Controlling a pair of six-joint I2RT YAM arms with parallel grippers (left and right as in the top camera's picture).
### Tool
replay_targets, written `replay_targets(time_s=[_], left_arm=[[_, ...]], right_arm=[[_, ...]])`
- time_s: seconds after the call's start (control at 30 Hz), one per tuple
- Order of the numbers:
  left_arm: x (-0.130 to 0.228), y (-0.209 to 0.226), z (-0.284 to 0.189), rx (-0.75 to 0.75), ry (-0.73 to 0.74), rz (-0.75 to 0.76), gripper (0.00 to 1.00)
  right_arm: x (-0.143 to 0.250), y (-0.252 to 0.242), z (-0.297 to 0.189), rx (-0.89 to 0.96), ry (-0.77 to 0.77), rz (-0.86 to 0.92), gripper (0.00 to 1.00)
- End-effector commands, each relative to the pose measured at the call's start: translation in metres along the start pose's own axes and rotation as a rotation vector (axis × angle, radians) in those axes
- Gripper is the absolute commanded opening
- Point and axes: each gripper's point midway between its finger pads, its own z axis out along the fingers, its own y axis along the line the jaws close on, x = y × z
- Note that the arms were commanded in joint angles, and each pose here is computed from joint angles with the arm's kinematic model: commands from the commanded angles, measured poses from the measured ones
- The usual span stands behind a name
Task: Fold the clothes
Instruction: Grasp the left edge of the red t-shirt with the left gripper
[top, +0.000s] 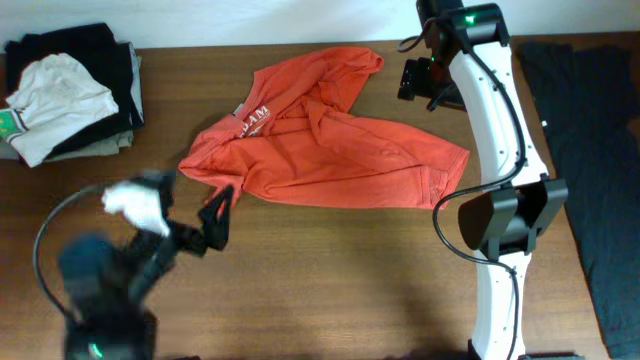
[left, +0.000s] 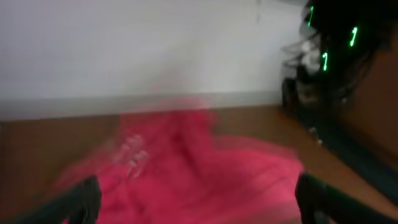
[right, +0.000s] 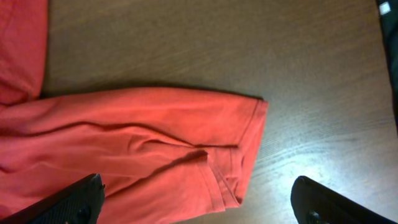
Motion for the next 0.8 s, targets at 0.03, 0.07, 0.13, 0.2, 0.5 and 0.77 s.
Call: replay_targets(time_s=[0.03, 0.07, 0.13, 0.2, 0.5, 0.77], left_arm=[[-0.012, -0.009, 0.042, 0.211, 0.212, -0.129, 0.99], [-0.001, -0.008, 0.054, 0.267, 0.255, -0.126, 0.99], [0.032, 0.009, 0.079, 0.141, 0.37, -0.124, 0.99], [0.071, 0.039, 0.094, -0.144, 0.521, -0.111, 0.99], [0.167, 0.109, 0.135, -0.413, 0.785, -0.066, 0.99], [0.202, 0.138, 0.135, -0.54, 0.891, 0.011, 0.96]], right_arm=[[-0.001, -0.003, -0.004, 0.002, -0.009, 0.001, 0.99], [-0.001, -0.002, -0.004, 0.001, -0.009, -0.002, 0.99], [-0.001, -0.002, -0.004, 0.001, -0.011, -0.002, 0.99], [-0.002, -0.002, -0.004, -0.001, -0.014, 0.0, 0.99], [-0.003, -0.001, -0.004, -0.003, -0.018, 0.0, 0.99], [-0.003, -0.001, -0.004, -0.004, -0.019, 0.001, 0.99]])
